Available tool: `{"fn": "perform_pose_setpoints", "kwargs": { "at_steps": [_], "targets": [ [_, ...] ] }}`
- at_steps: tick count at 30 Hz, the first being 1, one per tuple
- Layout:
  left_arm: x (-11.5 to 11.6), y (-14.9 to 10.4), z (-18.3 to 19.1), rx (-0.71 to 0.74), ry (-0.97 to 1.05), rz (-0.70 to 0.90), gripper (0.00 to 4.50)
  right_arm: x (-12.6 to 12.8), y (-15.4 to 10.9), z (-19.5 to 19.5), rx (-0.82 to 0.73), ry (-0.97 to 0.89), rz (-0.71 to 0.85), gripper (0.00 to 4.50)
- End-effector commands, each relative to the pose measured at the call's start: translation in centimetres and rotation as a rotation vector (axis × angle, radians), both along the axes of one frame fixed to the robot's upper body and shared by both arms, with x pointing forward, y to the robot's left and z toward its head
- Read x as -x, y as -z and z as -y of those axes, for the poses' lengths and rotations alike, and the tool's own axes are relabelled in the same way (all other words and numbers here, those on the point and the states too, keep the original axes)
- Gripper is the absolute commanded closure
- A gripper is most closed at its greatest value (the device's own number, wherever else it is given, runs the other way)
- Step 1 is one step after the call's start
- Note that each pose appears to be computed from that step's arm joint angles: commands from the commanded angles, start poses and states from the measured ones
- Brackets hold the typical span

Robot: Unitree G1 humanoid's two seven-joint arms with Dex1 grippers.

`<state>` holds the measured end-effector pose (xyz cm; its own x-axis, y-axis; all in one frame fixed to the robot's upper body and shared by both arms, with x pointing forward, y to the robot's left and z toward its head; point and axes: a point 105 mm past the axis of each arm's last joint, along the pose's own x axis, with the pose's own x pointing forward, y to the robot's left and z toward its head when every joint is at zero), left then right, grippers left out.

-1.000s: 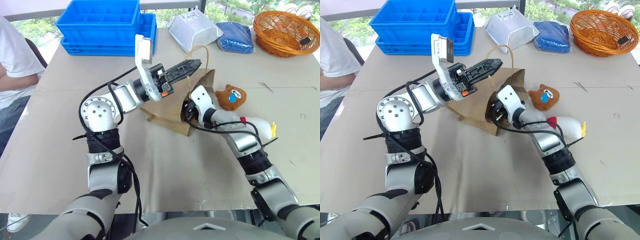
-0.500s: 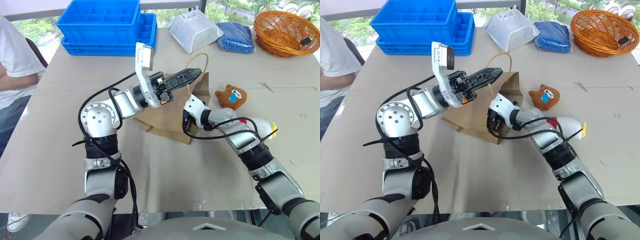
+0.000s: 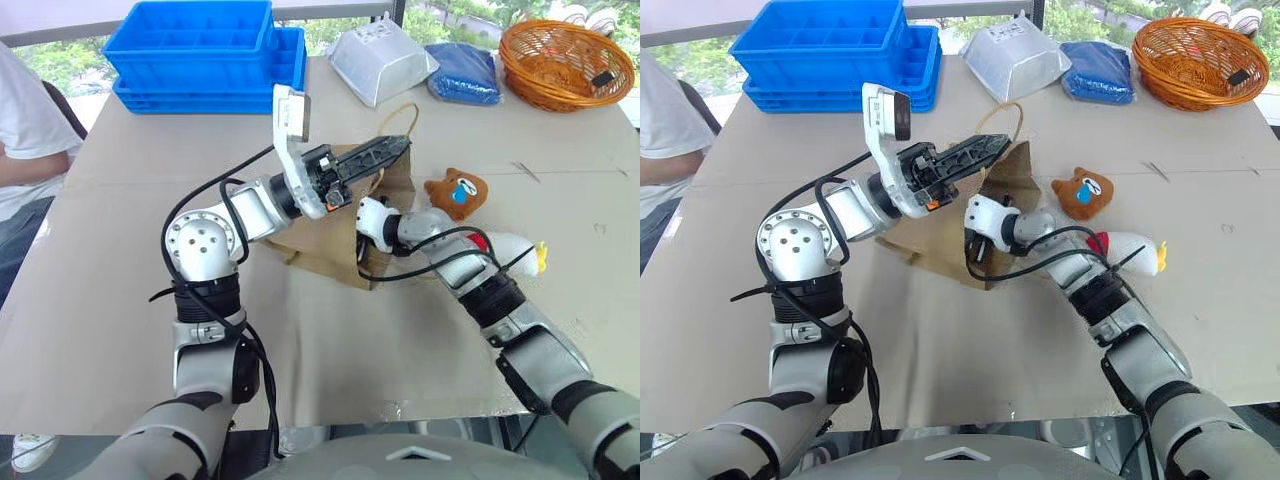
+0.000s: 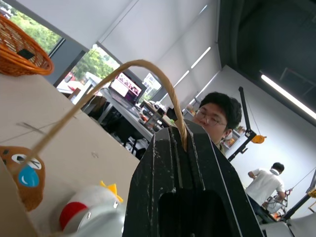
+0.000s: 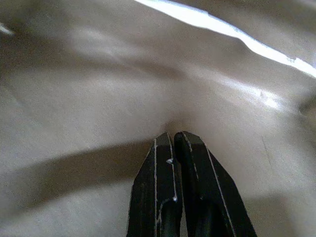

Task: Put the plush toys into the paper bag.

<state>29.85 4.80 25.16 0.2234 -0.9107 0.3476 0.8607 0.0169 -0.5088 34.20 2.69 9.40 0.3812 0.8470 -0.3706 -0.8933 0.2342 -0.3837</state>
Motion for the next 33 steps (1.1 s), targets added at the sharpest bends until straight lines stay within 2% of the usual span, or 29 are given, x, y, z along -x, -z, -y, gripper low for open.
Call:
{"fn": "perform_pose_setpoints", "kwargs": {
  "at_steps": [1, 6, 13, 24, 27, 31, 33],
  "targets": [
    [0.6, -2.8, -0.8, 0.048, -0.031, 0.102, 4.44, 0.9, 3.7, 0.1, 0.020, -0.005, -0.116, 4.50],
    [0.8, -5.0, -1.9, 0.057, -0.084, 0.161, 4.44, 0.5, 5.6, 0.5, 0.018, 0.063, -0.169, 4.50],
    [1.7, -8.1, -2.3, 0.079, -0.111, 0.236, 4.44, 0.1, 6.0, 0.5, -0.001, 0.125, -0.213, 4.50],
    [0.8, -8.8, -3.8, 0.120, -0.242, 0.216, 4.44, 0.3, 6.4, 0.6, 0.013, 0.135, -0.240, 4.50],
    [0.3, -8.1, -4.3, 0.111, -0.275, 0.194, 4.44, 0.0, 5.8, 0.7, 0.003, 0.135, -0.228, 4.50],
    [-0.7, -4.1, -4.6, -0.061, -0.352, 0.197, 4.44, -0.5, 2.8, 0.0, -0.092, 0.117, -0.172, 4.50],
    [-0.9, -2.4, -4.9, -0.123, -0.386, 0.204, 4.44, 0.1, 0.4, -0.4, -0.149, 0.060, -0.131, 4.50]
  ]
}}
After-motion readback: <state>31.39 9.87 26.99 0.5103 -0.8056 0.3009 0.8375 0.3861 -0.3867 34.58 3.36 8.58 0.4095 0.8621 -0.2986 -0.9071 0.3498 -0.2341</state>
